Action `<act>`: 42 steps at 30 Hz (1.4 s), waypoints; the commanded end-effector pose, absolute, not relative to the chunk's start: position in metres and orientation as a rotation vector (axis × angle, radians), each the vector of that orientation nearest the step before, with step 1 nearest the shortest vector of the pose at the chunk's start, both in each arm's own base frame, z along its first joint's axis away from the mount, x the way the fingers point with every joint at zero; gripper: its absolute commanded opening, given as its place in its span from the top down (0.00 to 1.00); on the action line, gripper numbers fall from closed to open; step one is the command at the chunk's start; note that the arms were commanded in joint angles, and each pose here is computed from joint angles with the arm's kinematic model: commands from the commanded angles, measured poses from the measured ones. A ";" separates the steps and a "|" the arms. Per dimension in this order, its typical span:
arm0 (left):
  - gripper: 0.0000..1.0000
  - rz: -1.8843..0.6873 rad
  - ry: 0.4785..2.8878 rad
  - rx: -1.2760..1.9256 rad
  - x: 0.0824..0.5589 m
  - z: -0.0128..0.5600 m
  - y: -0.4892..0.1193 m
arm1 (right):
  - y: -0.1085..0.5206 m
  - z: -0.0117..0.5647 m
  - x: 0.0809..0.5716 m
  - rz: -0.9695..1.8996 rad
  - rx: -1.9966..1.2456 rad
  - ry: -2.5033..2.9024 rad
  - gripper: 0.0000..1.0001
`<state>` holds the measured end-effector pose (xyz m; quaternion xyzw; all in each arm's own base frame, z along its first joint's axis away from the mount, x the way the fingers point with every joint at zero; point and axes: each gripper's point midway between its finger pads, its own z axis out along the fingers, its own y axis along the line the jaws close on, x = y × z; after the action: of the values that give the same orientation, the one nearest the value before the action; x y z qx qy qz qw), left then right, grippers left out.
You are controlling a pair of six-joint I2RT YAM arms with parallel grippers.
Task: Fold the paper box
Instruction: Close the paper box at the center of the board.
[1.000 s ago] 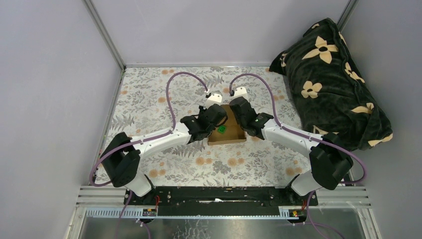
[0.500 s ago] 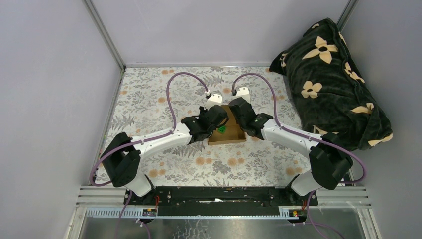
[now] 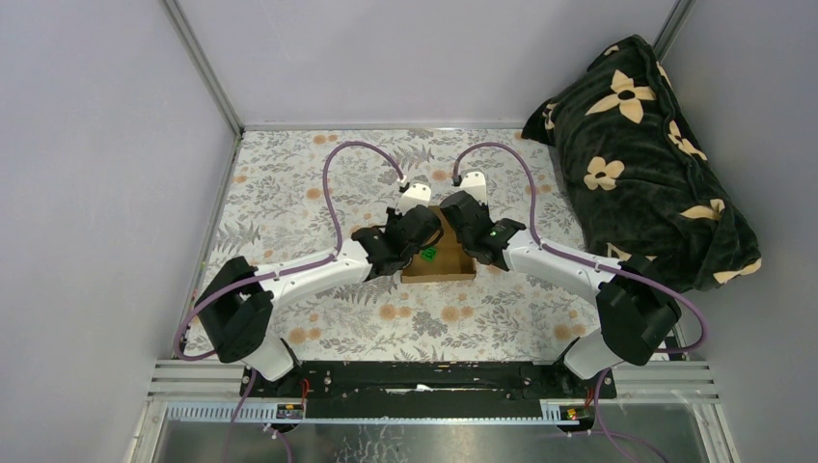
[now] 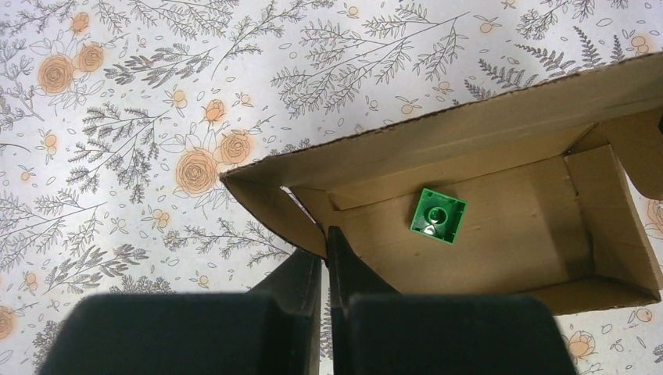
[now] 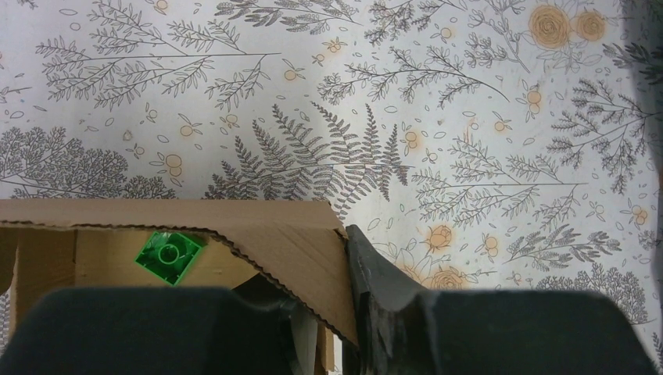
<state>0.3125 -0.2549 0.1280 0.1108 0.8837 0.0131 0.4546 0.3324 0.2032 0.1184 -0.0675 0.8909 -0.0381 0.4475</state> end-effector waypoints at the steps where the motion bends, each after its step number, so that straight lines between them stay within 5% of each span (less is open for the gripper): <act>1: 0.95 -0.222 2.096 0.236 0.309 0.154 -0.301 | 0.248 0.152 0.341 0.118 -0.070 2.109 0.77; 22: 0.94 -0.182 2.069 0.240 0.313 0.151 -0.297 | 0.234 0.152 0.349 0.060 0.121 2.047 0.76; 42: 0.94 -0.166 2.008 0.183 0.394 0.166 -0.283 | 0.255 0.150 0.390 0.035 0.107 1.961 0.76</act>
<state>0.3730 -0.2432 0.1312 0.0718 0.8712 0.0087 0.4855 0.3697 0.2138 0.1150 0.0276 0.8588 -0.0651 0.5074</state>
